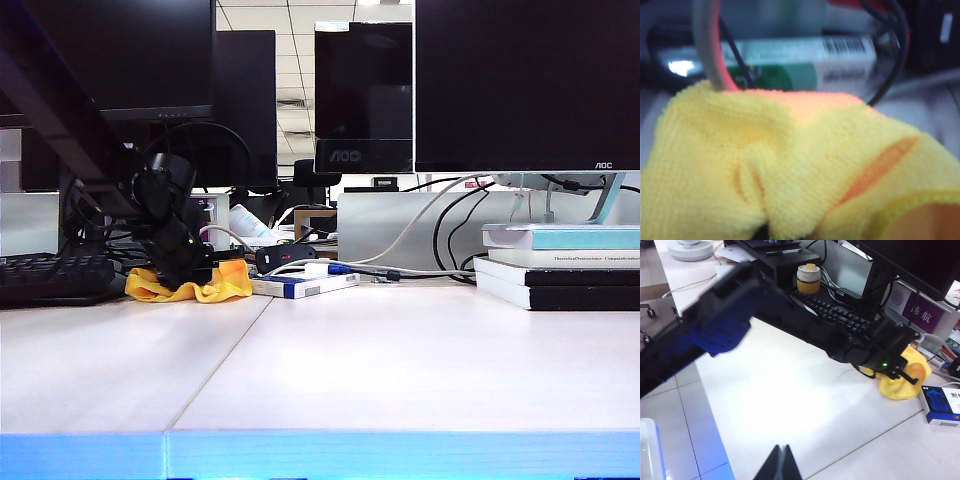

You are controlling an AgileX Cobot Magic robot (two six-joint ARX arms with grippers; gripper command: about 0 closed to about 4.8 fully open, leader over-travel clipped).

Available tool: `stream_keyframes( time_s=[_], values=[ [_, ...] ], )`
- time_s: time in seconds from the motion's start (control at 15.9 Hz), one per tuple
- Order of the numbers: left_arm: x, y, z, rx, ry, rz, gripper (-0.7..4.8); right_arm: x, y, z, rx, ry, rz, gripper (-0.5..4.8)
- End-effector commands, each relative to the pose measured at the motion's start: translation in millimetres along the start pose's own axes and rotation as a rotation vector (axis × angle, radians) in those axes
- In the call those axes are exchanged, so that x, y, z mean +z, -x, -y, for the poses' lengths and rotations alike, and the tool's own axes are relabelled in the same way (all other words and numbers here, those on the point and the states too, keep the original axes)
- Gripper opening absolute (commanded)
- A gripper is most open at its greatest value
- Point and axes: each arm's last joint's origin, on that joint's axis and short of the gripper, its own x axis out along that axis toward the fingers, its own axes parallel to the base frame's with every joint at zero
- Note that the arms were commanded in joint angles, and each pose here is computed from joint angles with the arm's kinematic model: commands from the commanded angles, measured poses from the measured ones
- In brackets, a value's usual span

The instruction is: Wipe the table from back to front using the rag.

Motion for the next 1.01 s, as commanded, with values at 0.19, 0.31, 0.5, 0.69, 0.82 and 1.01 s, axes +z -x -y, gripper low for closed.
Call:
stream_keyframes(
  time_s=[0.19,0.31,0.5,0.69,0.82,1.01],
  values=[
    [-17,-37,1.0,0.010,0.042,-0.060,-0.05,-2,1,0,-0.014,-0.004,-0.034,-0.01],
    [-17,-39,0.2,0.027,0.047,-0.049,-0.05,-3,1,0,-0.013,-0.004,-0.040,-0.01],
    [-16,-38,1.4,0.015,0.017,-0.048,0.33,-4,-1,0,-0.020,-0.004,-0.046,-0.01],
    [-15,-36,5.6,-0.007,-0.042,-0.066,2.77,-4,-1,1,-0.033,-0.004,-0.047,-0.01],
    [-13,-34,7.0,-0.007,-0.054,-0.075,3.20,-4,-1,1,-0.033,-0.004,-0.048,-0.01],
    [-9,-28,9.7,0.011,-0.105,-0.101,3.19,-4,-2,1,-0.033,-0.003,-0.052,-0.01]
  ],
)
